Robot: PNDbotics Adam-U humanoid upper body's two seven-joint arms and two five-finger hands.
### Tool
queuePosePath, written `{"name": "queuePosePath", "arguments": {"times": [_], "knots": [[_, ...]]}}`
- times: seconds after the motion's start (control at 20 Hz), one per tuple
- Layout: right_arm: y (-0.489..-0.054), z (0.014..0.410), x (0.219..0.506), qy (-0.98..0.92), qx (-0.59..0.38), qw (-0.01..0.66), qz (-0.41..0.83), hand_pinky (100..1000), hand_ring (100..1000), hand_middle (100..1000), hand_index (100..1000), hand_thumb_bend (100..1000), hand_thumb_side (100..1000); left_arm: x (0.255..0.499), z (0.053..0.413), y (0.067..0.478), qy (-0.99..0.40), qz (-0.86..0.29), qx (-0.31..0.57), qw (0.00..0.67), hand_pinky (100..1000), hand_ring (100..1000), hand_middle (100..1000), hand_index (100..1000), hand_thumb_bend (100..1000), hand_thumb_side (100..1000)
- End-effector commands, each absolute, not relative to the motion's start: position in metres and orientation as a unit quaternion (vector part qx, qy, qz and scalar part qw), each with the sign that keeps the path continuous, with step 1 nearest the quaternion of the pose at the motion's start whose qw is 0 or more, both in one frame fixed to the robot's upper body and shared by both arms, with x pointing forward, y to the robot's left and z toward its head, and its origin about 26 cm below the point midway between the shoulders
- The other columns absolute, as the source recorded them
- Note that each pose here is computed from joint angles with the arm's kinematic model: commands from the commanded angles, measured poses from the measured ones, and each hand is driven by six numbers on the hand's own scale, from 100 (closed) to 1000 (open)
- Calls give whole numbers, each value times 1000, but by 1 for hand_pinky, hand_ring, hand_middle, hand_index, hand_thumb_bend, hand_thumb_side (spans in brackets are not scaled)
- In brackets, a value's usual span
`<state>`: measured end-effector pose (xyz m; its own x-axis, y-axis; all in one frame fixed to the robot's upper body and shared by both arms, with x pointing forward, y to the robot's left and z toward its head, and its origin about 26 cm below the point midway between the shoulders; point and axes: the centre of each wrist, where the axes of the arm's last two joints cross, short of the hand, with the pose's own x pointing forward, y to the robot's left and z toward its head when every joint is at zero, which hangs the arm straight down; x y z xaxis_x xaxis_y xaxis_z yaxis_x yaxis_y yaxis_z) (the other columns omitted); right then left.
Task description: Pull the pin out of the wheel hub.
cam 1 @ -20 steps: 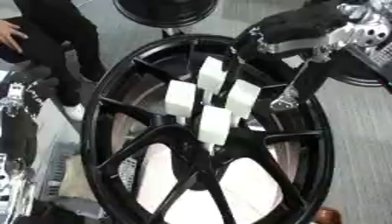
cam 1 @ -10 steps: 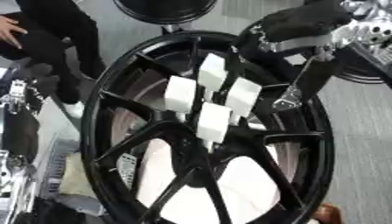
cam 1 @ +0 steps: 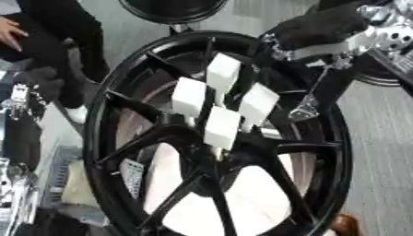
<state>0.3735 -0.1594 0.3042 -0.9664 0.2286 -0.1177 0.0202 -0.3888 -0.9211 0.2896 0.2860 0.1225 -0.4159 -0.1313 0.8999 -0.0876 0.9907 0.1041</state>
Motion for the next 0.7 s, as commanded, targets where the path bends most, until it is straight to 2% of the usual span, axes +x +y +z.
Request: {"name": "queuePosePath", "arguments": {"times": [0.05,0.7], "knots": [[-165,316,371,-491,-112,2,864,898,714,502,750,363,325,289,129,288,-846,-34,70,527,897,806,789,805,100,860],[-163,309,378,-495,-102,22,862,892,709,521,746,335,330,289,130,287,-847,-38,66,526,898,806,790,804,100,858]]}}
